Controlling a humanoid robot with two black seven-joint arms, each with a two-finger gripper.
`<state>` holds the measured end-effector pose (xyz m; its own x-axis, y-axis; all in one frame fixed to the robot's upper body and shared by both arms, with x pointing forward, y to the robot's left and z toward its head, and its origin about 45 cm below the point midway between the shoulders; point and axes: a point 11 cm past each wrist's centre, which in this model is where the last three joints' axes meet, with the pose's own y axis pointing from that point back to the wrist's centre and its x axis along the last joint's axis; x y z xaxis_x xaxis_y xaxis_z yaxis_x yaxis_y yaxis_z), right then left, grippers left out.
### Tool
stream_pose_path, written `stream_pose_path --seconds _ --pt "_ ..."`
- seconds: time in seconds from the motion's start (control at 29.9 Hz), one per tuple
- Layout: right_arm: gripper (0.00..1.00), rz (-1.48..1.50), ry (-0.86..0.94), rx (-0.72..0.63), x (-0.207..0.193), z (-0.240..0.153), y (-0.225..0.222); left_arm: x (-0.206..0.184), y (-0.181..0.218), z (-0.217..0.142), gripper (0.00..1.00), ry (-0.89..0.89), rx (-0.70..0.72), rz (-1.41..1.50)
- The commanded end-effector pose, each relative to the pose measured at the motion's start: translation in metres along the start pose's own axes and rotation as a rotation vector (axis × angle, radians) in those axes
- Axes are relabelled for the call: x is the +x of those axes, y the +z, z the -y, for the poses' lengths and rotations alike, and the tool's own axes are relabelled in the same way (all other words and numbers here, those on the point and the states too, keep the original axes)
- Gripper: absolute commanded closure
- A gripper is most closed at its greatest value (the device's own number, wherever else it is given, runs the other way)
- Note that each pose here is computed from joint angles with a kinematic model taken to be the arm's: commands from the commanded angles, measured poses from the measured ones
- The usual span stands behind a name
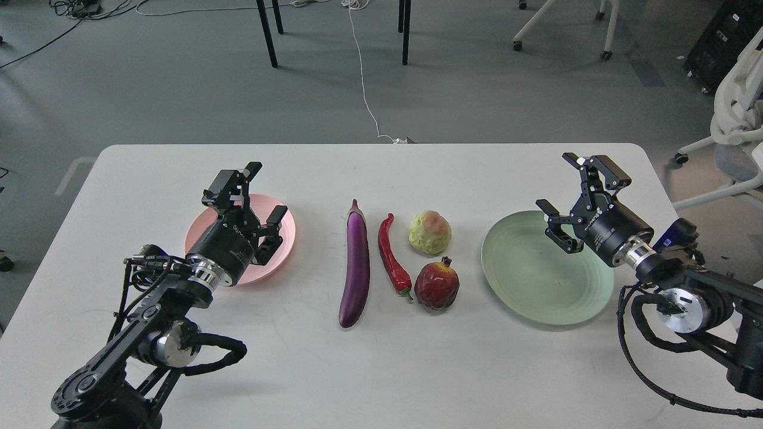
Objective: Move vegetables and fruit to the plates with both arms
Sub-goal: 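Reach the right gripper to the pale peach and grasp it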
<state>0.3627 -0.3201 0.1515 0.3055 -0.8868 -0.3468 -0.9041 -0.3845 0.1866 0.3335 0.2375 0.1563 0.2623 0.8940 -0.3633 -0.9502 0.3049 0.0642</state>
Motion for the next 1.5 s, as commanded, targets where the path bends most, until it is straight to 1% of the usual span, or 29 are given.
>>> stream_pose_path --seconds 0.0,0.17,0.23,0.3,0.43,0.57,0.63,0.77,0.9,1.0,1.17,1.4,1.47 --pt "0.03 0.008 -0.011 -0.003 -0.004 -0.001 0.002 -0.001 -0.001 0.000 0.01 0.001 0.002 0.006" --pt "0.01 -0.028 -0.040 -0.004 -0.009 0.003 -0.004 -0.001 0.003 0.001 0.01 -0.010 0.001 -0.011" --pt "0.01 -0.119 -0.080 0.008 -0.012 0.009 -0.022 -0.001 0.004 0.001 0.01 -0.013 -0.001 -0.023" --pt "0.01 -0.309 -0.156 -0.003 -0.018 0.016 -0.044 -0.001 0.006 0.001 0.01 -0.022 -0.009 -0.037" --pt "0.01 -0.736 -0.353 -0.122 -0.042 0.031 -0.060 -0.006 0.012 0.002 0.01 -0.053 -0.022 -0.028" --pt "0.01 -1.109 -0.499 -0.238 -0.058 0.045 -0.088 -0.011 0.018 0.001 0.01 -0.070 -0.039 -0.022" --pt "0.01 -1.261 -0.580 -0.290 -0.074 0.057 -0.092 -0.011 0.018 0.001 0.01 -0.068 -0.038 -0.021" --pt "0.01 -1.544 -0.729 -0.373 -0.109 0.089 -0.082 -0.010 0.018 0.001 0.01 -0.067 -0.038 -0.017" --pt "0.01 -1.793 -0.798 -0.339 -0.135 0.116 -0.062 -0.014 0.021 0.000 0.01 -0.077 -0.046 -0.018" --pt "0.01 -1.917 -0.862 -0.375 -0.142 0.124 -0.037 -0.016 0.022 -0.002 0.01 -0.081 -0.050 -0.018" --pt "0.01 -1.944 -0.914 -0.389 -0.148 0.125 -0.014 -0.014 0.024 -0.003 0.01 -0.080 -0.050 -0.012" --pt "0.01 -1.931 -0.923 -0.412 -0.140 0.121 0.001 -0.013 0.023 -0.004 0.01 -0.079 -0.049 -0.011" --pt "0.01 -1.941 -0.924 -0.399 -0.142 0.123 0.009 -0.014 0.023 -0.004 0.01 -0.080 -0.047 -0.011"
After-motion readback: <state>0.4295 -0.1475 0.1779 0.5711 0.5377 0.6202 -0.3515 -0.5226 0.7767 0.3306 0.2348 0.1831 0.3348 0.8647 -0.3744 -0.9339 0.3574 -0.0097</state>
